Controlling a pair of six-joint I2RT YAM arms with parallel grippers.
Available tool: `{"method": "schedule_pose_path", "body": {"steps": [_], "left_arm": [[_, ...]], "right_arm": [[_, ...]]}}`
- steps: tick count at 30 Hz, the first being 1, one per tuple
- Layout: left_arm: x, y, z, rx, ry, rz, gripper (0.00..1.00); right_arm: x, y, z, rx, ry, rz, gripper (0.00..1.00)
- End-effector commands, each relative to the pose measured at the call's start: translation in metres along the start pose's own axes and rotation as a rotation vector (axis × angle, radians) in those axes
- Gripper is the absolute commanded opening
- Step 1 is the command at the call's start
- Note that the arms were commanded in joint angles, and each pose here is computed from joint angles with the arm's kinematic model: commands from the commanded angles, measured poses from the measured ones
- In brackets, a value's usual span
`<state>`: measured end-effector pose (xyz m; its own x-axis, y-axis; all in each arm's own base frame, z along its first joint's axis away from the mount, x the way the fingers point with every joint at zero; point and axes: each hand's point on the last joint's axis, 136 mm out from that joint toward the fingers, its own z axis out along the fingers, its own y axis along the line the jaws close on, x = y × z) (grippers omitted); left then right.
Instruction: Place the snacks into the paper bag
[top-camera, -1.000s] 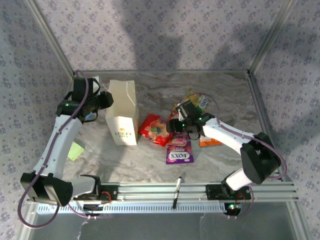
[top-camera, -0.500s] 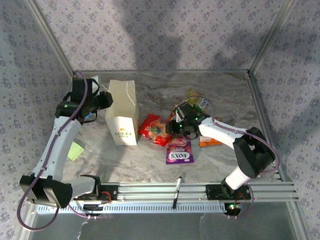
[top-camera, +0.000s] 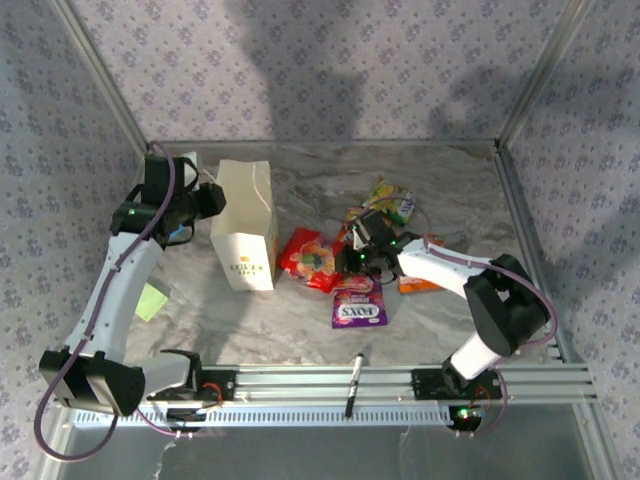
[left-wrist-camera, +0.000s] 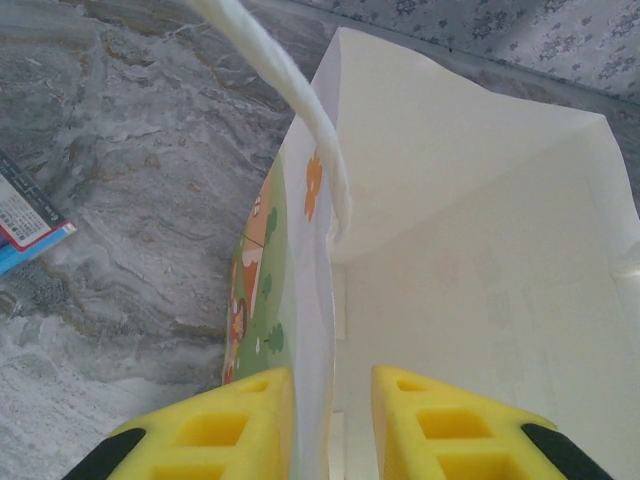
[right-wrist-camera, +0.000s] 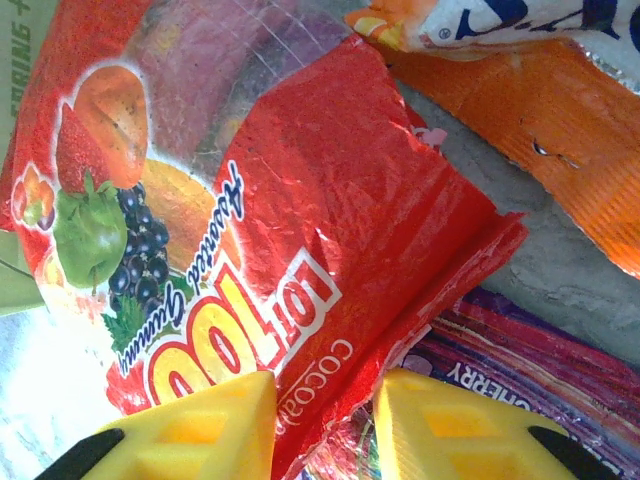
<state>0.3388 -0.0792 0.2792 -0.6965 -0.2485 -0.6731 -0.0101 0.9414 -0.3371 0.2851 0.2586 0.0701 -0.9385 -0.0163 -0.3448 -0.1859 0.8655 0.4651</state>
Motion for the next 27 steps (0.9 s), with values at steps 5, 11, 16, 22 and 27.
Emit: {"method": "schedule_pose_path", "body": {"steps": [5, 11, 16, 22, 27], "left_arm": [[-0.004, -0.005, -0.01, 0.015, -0.017, 0.024, 0.27], [-0.004, -0.005, -0.01, 0.015, -0.012, 0.023, 0.27], [-0.004, -0.006, -0.01, 0.019, -0.009, 0.024, 0.27], [-0.003, -0.007, -0.012, 0.023, -0.005, 0.024, 0.27], [-0.002, -0.007, -0.015, 0.023, -0.007, 0.025, 0.27]], "right_arm": [[0.01, 0.001, -0.006, -0.018, 0.018, -0.011, 0.28], [0.015, -0.004, -0.01, -0.007, 0.01, -0.008, 0.29], [0.016, -0.011, -0.009, 0.022, 0.004, -0.015, 0.35], [0.008, -0.003, 0.003, -0.018, -0.006, -0.01, 0.4], [0.006, 0.003, 0.012, -0.026, 0.011, -0.013, 0.34]]}}
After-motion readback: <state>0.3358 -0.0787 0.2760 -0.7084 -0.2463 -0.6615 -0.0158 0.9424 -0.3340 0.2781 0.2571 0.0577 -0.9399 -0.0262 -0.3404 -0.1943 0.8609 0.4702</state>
